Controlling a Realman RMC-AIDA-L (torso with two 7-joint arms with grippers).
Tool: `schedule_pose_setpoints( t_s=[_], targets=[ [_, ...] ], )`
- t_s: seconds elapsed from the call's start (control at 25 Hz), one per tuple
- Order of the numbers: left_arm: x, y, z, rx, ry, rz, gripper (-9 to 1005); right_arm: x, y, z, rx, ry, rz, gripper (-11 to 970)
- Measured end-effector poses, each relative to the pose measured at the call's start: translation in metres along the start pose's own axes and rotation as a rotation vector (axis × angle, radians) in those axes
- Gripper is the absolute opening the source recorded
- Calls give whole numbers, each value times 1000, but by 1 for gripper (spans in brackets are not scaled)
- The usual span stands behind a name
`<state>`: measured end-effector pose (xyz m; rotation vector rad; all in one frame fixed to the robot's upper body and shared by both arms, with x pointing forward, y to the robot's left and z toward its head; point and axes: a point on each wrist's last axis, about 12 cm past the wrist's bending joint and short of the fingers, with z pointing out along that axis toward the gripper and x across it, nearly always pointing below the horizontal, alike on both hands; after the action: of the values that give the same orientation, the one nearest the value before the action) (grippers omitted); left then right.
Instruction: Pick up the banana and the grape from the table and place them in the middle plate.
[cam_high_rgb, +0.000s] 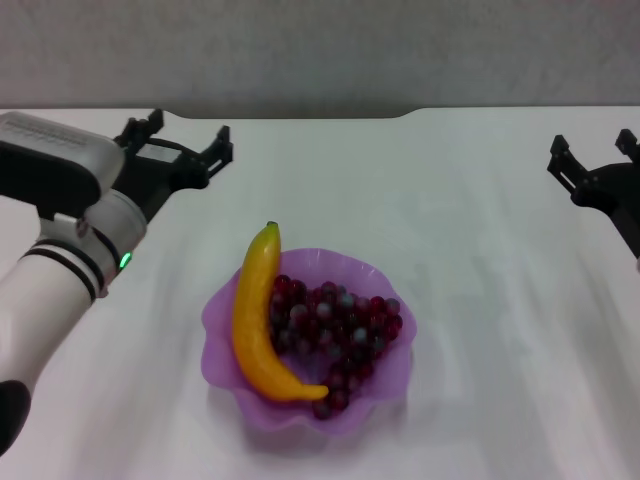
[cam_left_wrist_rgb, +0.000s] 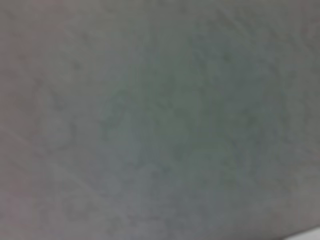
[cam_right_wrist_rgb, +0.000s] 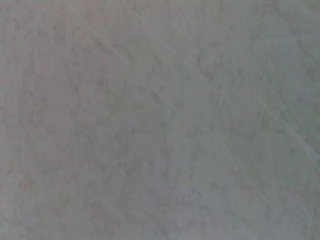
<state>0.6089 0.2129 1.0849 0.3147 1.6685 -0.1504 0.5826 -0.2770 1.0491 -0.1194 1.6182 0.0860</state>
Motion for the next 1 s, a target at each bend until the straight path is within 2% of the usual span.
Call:
schedule_pose_setpoints(
  t_s=[0.16,0.52,1.0],
  targets=[
    [4,10,1,-41,-34,-7,906,-1,-3,-2,10,-28,-4,877],
    [9,23,1,-84,-88,-48,906,-3,-14,-3,55,-63,-7,877],
    [9,35,7,-120,-96,-44,907,-6,-44,-11,211,-123,33,877]
  ],
)
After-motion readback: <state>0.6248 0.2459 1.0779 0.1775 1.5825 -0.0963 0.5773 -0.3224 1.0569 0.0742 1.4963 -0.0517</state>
